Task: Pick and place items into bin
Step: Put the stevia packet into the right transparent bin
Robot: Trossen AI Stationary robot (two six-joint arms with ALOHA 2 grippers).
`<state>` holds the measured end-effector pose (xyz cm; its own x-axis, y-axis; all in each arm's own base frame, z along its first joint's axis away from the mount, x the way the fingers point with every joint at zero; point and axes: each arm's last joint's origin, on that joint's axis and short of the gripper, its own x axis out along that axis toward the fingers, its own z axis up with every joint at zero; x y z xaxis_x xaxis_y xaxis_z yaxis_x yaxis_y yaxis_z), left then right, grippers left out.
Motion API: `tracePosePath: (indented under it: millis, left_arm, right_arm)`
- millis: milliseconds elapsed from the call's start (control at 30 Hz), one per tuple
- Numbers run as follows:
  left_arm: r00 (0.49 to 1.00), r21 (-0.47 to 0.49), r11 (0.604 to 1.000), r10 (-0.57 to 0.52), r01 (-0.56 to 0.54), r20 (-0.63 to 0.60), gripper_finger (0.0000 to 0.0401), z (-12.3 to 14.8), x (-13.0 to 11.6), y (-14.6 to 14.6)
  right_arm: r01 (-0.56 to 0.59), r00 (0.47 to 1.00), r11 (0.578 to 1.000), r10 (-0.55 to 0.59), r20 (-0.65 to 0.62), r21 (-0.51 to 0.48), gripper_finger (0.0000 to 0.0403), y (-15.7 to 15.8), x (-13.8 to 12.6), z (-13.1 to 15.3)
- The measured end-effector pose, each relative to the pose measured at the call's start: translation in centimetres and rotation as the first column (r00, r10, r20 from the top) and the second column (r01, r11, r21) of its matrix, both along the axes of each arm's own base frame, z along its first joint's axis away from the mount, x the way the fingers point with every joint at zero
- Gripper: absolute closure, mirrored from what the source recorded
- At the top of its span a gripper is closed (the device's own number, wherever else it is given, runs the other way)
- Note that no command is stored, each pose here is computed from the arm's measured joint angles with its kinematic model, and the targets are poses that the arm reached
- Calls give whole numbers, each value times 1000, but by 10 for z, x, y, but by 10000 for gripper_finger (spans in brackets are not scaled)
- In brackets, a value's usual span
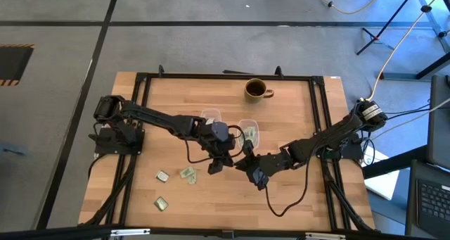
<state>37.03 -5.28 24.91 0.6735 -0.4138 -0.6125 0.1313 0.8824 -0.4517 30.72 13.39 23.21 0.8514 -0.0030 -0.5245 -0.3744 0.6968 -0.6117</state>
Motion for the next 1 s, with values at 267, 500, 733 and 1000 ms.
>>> tracePosePath:
  millis: [267,500,733,1000]
  left_arm:
    - [1000,1,1000,-1,1,0,347,0,0,0]
    - [1000,26,999,-22,22,-1,347,-1,-1,0]
    - [997,103,992,-68,70,-20,329,-5,-4,1]
    - [966,204,978,4,51,-260,291,-20,-23,5]
  right_arm:
    - [2,1000,1000,-2,-4,0,394,0,0,0]
    - [41,999,999,-41,2,-4,399,-1,0,0]
    - [91,996,995,-90,2,-32,401,-3,-1,-1]
    - [173,981,985,-174,-90,-23,401,-14,-4,-10]
